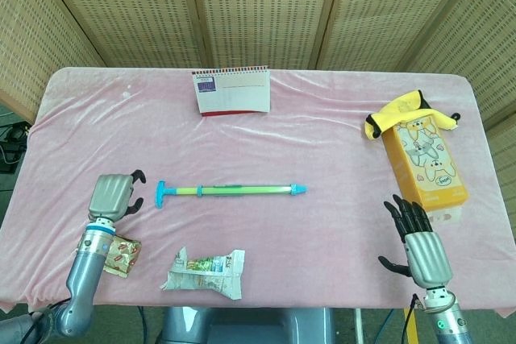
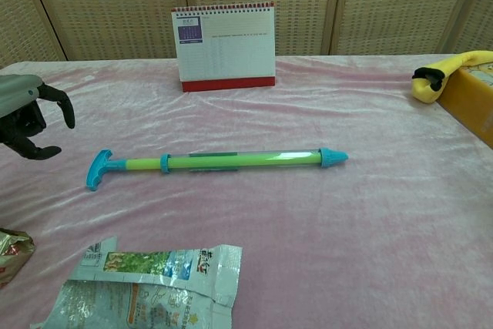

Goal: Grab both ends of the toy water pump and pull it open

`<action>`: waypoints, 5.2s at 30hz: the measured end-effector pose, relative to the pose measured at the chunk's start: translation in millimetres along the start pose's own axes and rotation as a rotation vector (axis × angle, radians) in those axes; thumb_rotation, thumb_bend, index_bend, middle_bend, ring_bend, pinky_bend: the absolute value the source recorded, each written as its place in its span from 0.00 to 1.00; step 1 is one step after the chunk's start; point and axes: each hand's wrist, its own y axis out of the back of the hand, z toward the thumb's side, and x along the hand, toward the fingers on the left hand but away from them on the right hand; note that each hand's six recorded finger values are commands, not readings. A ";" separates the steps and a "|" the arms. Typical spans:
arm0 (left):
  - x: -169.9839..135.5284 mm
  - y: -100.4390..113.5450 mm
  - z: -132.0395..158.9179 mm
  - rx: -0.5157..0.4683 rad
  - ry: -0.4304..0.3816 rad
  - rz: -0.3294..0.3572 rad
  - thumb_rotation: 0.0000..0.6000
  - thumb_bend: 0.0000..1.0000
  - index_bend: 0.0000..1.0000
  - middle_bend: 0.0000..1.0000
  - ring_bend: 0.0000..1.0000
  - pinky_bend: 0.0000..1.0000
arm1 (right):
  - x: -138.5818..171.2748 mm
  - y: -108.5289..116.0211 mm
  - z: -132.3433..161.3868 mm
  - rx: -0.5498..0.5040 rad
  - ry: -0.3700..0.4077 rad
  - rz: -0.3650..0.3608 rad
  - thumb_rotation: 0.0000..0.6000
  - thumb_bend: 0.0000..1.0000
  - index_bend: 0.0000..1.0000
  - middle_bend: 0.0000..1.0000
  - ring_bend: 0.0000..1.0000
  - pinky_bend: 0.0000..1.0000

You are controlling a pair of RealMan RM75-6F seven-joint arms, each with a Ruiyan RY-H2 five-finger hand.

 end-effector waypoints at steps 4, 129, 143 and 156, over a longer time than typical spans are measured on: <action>11.2 -7.3 9.8 0.005 0.007 -0.038 1.00 0.34 0.41 0.97 0.87 0.82 | -1.5 -0.3 -3.2 -0.007 -0.010 0.005 1.00 0.19 0.00 0.00 0.00 0.00; 20.3 47.2 69.2 -0.103 0.065 -0.156 1.00 0.68 0.84 0.97 0.87 0.82 | -101.2 -26.5 171.2 0.001 -0.012 0.036 1.00 0.43 0.47 1.00 1.00 0.69; 16.2 46.1 69.6 -0.103 0.055 -0.169 1.00 0.68 0.84 0.97 0.87 0.82 | -101.3 -29.3 171.3 0.009 -0.025 0.022 1.00 0.43 0.63 1.00 1.00 0.69; 13.6 44.2 55.5 -0.089 0.071 -0.173 1.00 0.69 0.84 0.97 0.87 0.82 | -104.9 -28.8 148.8 0.057 -0.067 0.010 1.00 0.43 0.71 1.00 1.00 0.69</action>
